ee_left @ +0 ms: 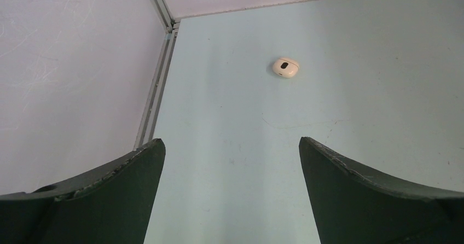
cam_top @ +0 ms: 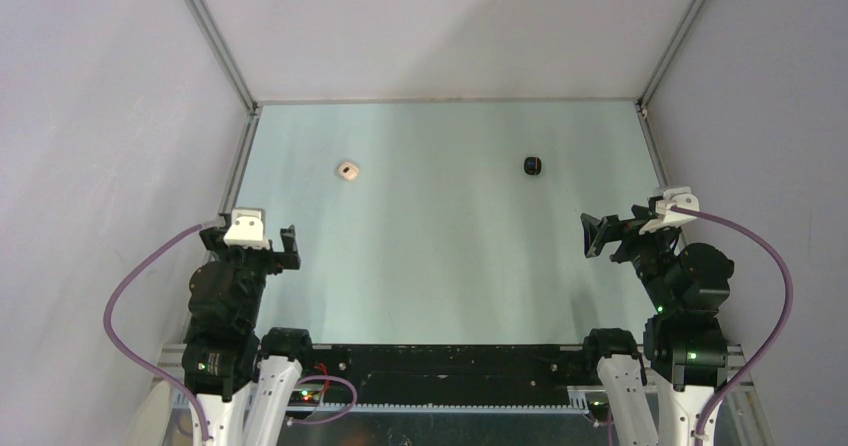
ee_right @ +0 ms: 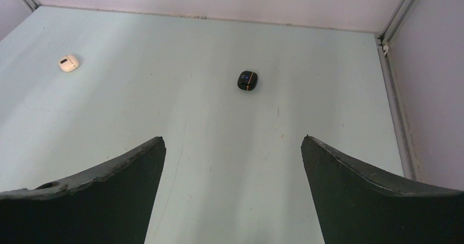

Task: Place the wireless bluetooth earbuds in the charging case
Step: Reset both arms

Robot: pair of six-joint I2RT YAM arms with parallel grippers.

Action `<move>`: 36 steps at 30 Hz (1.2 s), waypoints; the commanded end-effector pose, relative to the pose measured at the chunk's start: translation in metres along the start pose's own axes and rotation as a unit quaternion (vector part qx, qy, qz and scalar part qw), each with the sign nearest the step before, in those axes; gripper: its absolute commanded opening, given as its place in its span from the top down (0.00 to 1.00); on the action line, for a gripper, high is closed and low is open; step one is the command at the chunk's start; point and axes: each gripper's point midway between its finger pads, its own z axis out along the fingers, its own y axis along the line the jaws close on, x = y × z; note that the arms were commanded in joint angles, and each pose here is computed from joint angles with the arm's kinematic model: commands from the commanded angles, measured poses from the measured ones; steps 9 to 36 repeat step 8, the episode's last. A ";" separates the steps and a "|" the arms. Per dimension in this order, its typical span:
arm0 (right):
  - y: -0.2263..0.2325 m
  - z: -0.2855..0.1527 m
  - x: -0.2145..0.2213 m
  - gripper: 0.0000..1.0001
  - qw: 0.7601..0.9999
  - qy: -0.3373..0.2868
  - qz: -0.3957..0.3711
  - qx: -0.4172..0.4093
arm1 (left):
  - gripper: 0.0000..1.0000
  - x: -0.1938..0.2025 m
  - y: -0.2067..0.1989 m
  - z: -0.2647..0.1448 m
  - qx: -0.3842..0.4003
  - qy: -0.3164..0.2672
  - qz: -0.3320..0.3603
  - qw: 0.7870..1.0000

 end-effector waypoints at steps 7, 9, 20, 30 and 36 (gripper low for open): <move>-0.009 -0.001 -0.010 0.01 0.999 -0.023 -0.007 0.025 | 0.01 -0.006 0.006 0.002 -0.018 -0.013 -0.008 1.000; -0.008 -0.001 -0.010 0.01 0.999 -0.024 -0.008 0.023 | 0.01 -0.007 0.006 0.003 -0.018 -0.014 -0.008 1.000; -0.008 -0.001 -0.010 0.01 0.999 -0.024 -0.008 0.023 | 0.01 -0.007 0.006 0.003 -0.018 -0.014 -0.008 1.000; -0.008 -0.001 -0.010 0.01 0.999 -0.024 -0.008 0.023 | 0.01 -0.007 0.006 0.003 -0.018 -0.014 -0.008 1.000; -0.008 -0.001 -0.010 0.01 0.999 -0.024 -0.008 0.023 | 0.01 -0.007 0.006 0.003 -0.018 -0.014 -0.008 1.000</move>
